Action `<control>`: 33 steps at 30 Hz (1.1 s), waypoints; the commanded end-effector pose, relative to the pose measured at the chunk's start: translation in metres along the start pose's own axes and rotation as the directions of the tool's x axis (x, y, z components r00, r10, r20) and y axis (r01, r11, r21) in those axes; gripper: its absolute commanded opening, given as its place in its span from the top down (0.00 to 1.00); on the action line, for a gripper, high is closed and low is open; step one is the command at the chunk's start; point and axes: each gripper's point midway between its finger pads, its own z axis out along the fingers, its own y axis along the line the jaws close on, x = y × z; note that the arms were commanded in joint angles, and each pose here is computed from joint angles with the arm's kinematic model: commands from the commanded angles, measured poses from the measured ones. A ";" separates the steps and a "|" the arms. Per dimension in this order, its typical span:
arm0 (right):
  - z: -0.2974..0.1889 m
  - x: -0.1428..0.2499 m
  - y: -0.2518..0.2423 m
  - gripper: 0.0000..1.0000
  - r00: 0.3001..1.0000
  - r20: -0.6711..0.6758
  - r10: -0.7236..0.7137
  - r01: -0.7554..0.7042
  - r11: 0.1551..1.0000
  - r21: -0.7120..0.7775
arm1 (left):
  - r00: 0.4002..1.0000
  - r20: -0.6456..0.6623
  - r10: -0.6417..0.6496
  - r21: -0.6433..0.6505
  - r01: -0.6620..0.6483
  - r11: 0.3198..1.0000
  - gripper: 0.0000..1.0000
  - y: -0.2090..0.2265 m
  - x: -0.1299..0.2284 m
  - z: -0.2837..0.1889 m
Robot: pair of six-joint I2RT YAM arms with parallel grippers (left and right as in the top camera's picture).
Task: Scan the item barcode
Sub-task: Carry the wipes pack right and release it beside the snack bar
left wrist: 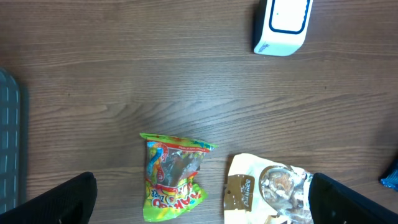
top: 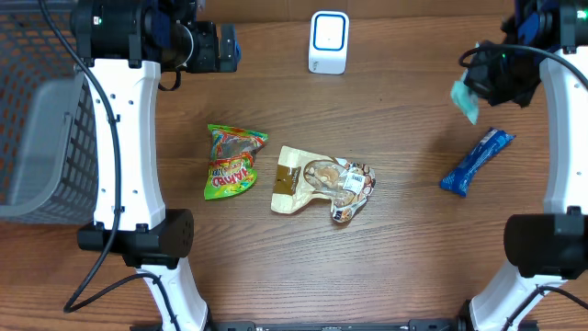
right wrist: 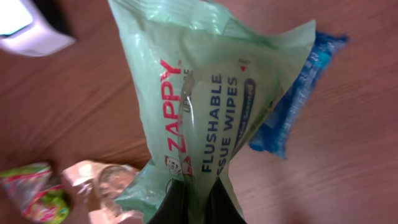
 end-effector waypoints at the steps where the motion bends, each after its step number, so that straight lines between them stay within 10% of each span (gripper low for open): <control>1: 0.024 0.003 -0.027 0.96 0.998 -0.027 0.065 -0.063 0.996 0.057 | 1.000 0.009 -0.016 0.003 0.016 1.000 0.00 0.001 -0.003 0.000; 12: 0.150 0.028 -0.056 0.96 0.992 -0.090 0.093 -0.085 0.992 0.090 | 1.000 0.009 -0.016 0.003 0.016 1.000 0.00 0.001 -0.003 0.000; 15: 0.162 0.032 -0.080 0.74 0.991 -0.084 0.109 -0.092 0.979 0.179 | 1.000 0.009 -0.016 0.003 0.016 1.000 0.00 0.001 -0.003 0.000; 20: 0.142 0.019 -0.085 0.63 0.989 -0.072 0.131 -0.117 0.979 0.168 | 1.000 0.009 -0.016 0.003 0.016 1.000 0.00 0.001 -0.003 0.000; 27: 0.071 0.019 0.045 0.46 0.952 -0.039 -0.303 0.276 0.907 -0.318 | 1.000 0.009 -0.016 0.003 0.016 1.000 0.00 0.001 -0.003 0.000; 33: 0.096 0.064 0.102 0.28 0.760 0.000 -0.650 0.618 0.722 -0.311 | 1.000 0.009 -0.016 0.003 0.016 1.000 0.00 0.001 -0.003 0.000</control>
